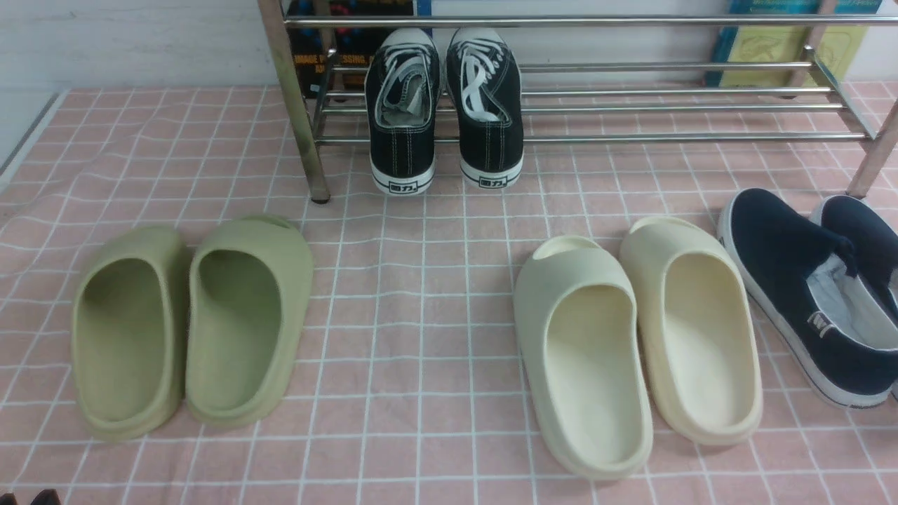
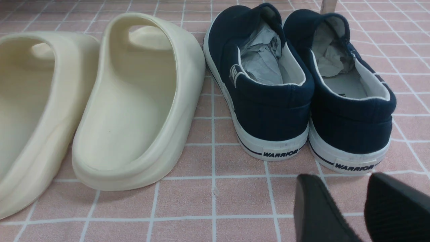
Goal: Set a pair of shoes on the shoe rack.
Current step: Use the right arm to grab the shoe closest to it
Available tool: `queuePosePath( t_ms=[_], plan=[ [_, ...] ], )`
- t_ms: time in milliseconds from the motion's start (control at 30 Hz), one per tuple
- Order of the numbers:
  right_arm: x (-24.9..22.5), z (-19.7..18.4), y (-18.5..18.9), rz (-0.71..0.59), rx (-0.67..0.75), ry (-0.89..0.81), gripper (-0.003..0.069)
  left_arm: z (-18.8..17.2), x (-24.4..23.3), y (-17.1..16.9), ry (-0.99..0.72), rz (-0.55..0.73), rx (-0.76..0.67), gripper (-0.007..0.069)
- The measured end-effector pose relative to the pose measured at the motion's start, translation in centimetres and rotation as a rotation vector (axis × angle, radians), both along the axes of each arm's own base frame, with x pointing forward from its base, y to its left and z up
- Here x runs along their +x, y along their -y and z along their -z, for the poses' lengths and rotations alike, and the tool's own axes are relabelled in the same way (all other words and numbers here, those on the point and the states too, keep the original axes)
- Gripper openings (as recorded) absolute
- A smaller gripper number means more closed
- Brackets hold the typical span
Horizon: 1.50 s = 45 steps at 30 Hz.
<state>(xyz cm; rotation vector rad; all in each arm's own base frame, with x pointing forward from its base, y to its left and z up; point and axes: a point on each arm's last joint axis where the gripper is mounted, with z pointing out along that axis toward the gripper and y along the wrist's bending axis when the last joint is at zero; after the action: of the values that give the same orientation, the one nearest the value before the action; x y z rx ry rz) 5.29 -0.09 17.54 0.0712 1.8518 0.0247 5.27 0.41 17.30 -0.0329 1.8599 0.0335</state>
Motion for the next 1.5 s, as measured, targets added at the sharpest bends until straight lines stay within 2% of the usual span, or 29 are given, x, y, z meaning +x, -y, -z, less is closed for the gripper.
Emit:
queuePosePath(
  t_ms=[1133,1400,1500],
  plan=[
    [0.00,0.00,-0.01,0.000,0.004,0.000,0.0240,0.00,0.00,0.00,0.000,0.000,0.000,0.0240],
    [0.00,-0.04,-0.54,-0.013,0.169,0.002,0.0240,0.00,0.00,0.00,0.000,0.000,0.000,0.0240],
    [-0.01,-0.07,-0.92,-0.023,0.286,-0.001,0.0240,0.00,0.00,0.00,0.000,0.000,0.000,0.0240]
  ],
)
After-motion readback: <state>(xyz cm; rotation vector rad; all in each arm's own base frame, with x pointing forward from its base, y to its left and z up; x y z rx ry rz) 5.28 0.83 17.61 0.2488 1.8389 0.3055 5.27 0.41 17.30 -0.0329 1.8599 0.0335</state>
